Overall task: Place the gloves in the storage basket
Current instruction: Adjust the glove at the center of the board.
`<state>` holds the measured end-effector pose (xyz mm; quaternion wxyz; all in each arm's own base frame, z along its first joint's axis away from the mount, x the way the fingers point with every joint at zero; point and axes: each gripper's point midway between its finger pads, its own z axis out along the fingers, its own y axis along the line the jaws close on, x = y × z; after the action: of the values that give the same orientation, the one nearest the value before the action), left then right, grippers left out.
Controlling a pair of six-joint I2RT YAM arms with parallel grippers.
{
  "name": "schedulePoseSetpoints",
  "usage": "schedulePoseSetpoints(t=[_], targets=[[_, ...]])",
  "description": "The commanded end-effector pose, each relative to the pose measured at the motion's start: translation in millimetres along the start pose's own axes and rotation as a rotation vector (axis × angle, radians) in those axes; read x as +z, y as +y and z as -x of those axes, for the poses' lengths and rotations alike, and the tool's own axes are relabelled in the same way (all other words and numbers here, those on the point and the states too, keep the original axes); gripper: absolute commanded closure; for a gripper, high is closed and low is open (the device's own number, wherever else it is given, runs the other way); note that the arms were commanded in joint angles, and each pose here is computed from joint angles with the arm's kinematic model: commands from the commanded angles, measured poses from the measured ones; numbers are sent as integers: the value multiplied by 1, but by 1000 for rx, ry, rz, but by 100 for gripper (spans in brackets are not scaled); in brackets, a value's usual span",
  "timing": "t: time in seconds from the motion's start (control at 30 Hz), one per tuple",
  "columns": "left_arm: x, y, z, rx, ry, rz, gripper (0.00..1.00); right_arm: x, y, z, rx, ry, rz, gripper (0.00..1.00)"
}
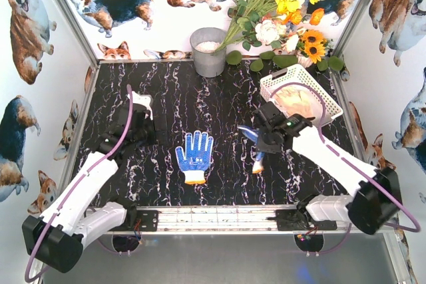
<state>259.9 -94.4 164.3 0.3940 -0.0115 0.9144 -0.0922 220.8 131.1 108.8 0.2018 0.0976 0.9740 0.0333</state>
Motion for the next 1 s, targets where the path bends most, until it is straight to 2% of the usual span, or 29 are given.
schedulePoseSetpoints(t=[0.0,0.03,0.07,0.1,0.2,0.33,0.5,0.63,0.8,0.97], targets=[[1,-24,-11,-6,30,-150,1,-25,57,-8,16,20,260,63],[2,-31,-12,-12,37,-188,0,-25,68,-7,20,17,309,43],[3,-38,-14,-25,46,-225,0,-24,74,-7,30,13,338,33],[3,-45,-18,-42,59,-264,0,-23,77,-5,42,0,358,29],[6,-74,-34,-103,86,-394,0,-24,73,1,62,-61,361,25],[7,-124,-48,-181,80,-543,2,-10,56,-5,48,-101,326,28],[15,-168,-81,-165,152,-578,8,10,53,-24,-52,-22,319,45],[21,-183,-97,-185,184,-573,11,21,64,-38,-95,75,348,50],[30,-196,-105,-226,205,-596,12,42,64,-44,-127,109,315,47],[42,-201,-103,-226,215,-568,12,55,68,-50,-131,133,330,54]])
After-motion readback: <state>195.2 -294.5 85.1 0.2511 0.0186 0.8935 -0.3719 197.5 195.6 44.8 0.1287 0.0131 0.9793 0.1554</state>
